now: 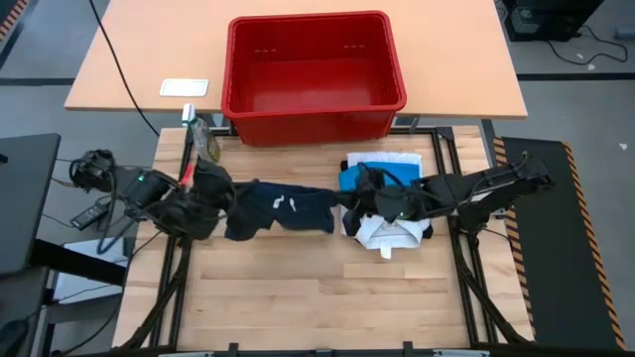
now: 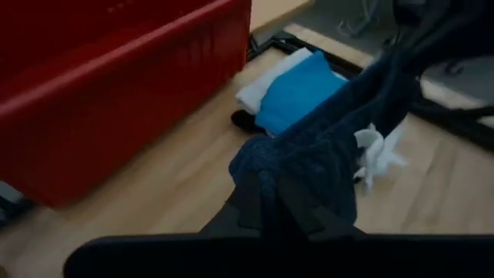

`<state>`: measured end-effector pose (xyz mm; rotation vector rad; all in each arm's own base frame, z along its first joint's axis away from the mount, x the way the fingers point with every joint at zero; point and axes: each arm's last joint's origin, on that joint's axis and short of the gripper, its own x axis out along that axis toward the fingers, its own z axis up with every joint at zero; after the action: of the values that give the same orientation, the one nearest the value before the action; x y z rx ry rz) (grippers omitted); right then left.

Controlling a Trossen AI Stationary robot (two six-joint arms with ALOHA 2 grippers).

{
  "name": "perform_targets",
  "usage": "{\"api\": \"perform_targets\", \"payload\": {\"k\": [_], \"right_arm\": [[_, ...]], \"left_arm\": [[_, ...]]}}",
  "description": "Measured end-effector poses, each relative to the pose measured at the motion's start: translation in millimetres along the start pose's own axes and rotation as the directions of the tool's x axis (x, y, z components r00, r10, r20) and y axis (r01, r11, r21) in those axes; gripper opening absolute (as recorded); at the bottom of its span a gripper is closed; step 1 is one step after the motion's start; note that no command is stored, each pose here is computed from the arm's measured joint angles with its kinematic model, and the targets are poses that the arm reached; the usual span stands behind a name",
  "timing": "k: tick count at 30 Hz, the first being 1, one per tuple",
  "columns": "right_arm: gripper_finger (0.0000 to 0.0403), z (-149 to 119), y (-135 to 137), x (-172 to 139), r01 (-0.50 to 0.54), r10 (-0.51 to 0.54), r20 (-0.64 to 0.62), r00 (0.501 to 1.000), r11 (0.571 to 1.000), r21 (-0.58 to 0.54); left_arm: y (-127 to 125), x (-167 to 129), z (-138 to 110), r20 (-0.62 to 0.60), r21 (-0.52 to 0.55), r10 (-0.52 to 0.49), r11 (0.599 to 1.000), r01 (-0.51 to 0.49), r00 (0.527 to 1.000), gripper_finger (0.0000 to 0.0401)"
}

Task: Fold laundry
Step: Fold the dark blue shorts

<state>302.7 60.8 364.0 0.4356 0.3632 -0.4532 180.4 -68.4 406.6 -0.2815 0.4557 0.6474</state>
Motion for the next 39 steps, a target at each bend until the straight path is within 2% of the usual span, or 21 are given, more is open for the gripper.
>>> {"api": "perform_targets", "payload": {"k": [3,6,10,13,16,19,23,26,28,30,33,35,38,39], "right_arm": [[0.0013,3,-1,2,-0.075,0.080,-0.060,0.995,0.994,0.076],[0.0013,0,3,1,-0.149,0.164,-0.130,0.978,0.981,0.123],[0.0013,-10,19,-10,-0.291,0.333,-0.216,0.918,0.935,0.203],[0.0013,-14,34,-20,-0.387,0.441,-0.225,0.869,0.889,0.247],[0.0013,-17,39,-24,-0.404,0.458,-0.218,0.862,0.879,0.253],[0.0013,-17,27,-13,-0.303,0.355,-0.233,0.905,0.924,0.231],[0.0013,-31,3,29,-0.151,0.189,-0.313,0.931,0.979,0.140],[0.0013,-44,-10,72,-0.092,0.108,-0.375,0.921,0.994,0.060],[0.0027,-56,-24,104,-0.034,0.051,-0.427,0.903,0.998,0.047],[0.0054,-68,-42,135,0.019,0.011,-0.486,0.874,0.998,0.057],[0.0112,-78,-66,165,0.063,0.021,-0.559,0.829,0.989,0.130],[0.0153,-79,-73,172,0.083,0.024,-0.564,0.826,0.983,0.163],[0.0205,-77,-75,173,0.150,-0.046,-0.526,0.849,0.976,0.157],[0.0217,-76,-74,170,0.169,-0.071,-0.504,0.861,0.974,0.153]], "left_arm": [[-1,-1,-1,-0.049,-0.037,-0.044,0.998,0.042,0.998,0.0009],[-9,-6,-9,-0.140,-0.041,-0.130,0.991,0.126,0.982,0.0009],[-24,-22,-21,-0.228,-0.101,-0.293,0.956,0.277,0.928,0.0009],[-35,-37,-25,-0.217,-0.194,-0.400,0.912,0.362,0.891,0.0009],[-36,-47,-31,-0.182,-0.240,-0.397,0.905,0.351,0.899,0.0009],[-38,-40,-43,-0.220,-0.231,-0.289,0.943,0.238,0.932,0.0009],[-52,-16,-74,-0.302,-0.150,-0.013,0.988,-0.034,0.953,0.0009],[-62,12,-93,-0.319,-0.054,0.234,0.963,-0.264,0.919,0.0009],[-64,41,-103,-0.319,-0.019,0.312,0.942,-0.335,0.895,0.0015],[-56,70,-113,-0.385,0.015,0.377,0.915,-0.402,0.843,0.0030],[-33,111,-132,-0.572,0.071,0.430,0.874,-0.480,0.699,0.0072],[-17,128,-142,-0.633,0.129,0.459,0.857,-0.499,0.623,0.0107],[5,135,-149,-0.654,0.204,0.512,0.829,-0.522,0.557,0.0154],[9,134,-148,-0.656,0.220,0.518,0.827,-0.518,0.549,0.0166]]}}
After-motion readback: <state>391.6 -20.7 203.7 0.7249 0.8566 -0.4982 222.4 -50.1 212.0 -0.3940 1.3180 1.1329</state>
